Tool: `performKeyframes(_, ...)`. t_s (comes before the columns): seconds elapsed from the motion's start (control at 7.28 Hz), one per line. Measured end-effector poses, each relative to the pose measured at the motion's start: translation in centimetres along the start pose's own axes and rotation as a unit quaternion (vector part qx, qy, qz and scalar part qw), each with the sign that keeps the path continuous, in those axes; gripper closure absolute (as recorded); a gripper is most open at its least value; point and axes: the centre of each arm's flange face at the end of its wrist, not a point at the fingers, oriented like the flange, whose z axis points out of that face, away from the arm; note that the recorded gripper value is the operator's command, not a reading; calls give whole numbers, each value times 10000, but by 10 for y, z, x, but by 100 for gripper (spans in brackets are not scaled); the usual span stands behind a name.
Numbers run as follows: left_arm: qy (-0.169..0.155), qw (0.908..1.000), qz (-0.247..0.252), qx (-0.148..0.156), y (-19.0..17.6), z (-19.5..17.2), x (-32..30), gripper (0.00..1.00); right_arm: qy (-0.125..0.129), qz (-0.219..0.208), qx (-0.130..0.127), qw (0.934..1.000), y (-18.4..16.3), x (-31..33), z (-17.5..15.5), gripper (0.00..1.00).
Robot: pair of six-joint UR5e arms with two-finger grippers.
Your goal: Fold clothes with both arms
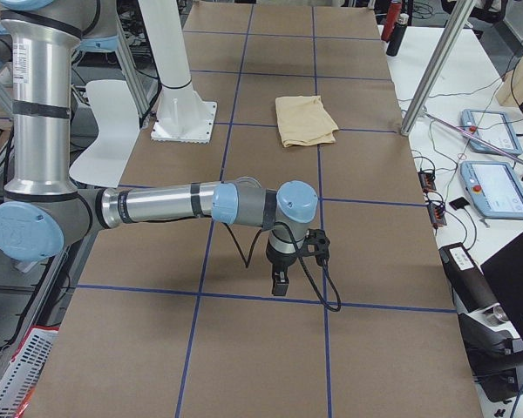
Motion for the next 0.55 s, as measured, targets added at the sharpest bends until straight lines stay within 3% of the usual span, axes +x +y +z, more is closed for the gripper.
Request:
performKeyframes(0.27, 21, 9999, -171, -5, -3, 1, 10, 1, 3, 112, -111, 9999, 0, 8, 10, 0)
performKeyframes(0.55, 2, 9983, -544, 209, -9, -21, 33, 1, -10, 161, -160, 9997, -1, 12, 15, 0)
